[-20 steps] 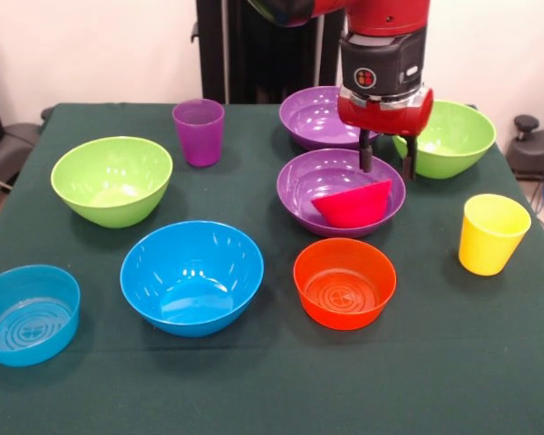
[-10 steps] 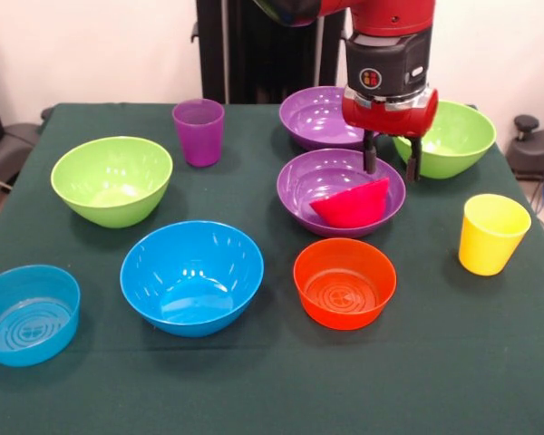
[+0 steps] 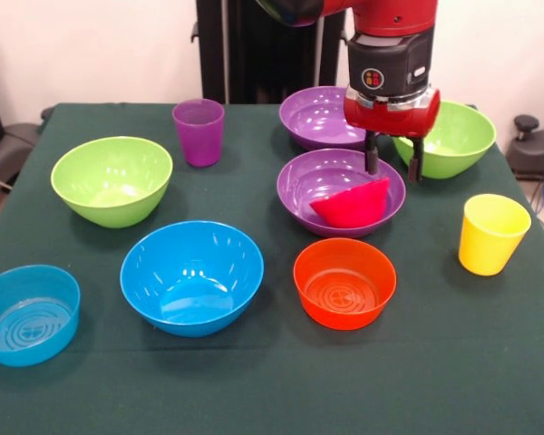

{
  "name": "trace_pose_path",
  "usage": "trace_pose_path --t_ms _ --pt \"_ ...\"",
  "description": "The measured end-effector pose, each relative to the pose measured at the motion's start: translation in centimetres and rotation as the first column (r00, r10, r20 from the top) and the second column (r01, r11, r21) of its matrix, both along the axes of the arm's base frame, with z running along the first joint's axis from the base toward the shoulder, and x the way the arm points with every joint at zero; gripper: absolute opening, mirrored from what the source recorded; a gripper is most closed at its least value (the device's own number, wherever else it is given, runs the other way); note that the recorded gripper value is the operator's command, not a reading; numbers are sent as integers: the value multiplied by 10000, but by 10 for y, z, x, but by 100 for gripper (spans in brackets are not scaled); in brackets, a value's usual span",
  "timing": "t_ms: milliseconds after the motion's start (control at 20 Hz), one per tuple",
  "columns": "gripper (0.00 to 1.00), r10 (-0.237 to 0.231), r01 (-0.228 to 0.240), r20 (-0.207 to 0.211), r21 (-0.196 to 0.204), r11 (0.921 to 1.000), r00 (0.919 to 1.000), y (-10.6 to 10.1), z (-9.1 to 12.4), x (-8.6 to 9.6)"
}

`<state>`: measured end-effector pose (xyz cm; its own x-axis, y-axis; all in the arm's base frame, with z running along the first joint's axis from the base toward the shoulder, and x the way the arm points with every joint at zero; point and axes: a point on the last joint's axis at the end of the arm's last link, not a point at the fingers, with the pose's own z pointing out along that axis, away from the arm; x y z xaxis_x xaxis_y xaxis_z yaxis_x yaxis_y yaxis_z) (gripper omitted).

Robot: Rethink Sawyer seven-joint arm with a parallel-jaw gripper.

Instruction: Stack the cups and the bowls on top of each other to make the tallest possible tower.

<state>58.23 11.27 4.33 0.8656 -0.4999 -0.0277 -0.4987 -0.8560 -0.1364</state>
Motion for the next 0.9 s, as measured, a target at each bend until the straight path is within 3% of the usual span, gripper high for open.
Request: trace_pose_path --t_ms 350,900 --pt "100 -38 38 -21 44 10000 10000 1 -3 1" --pt "100 -349 356 -196 379 9986 9992 5 -24 12"
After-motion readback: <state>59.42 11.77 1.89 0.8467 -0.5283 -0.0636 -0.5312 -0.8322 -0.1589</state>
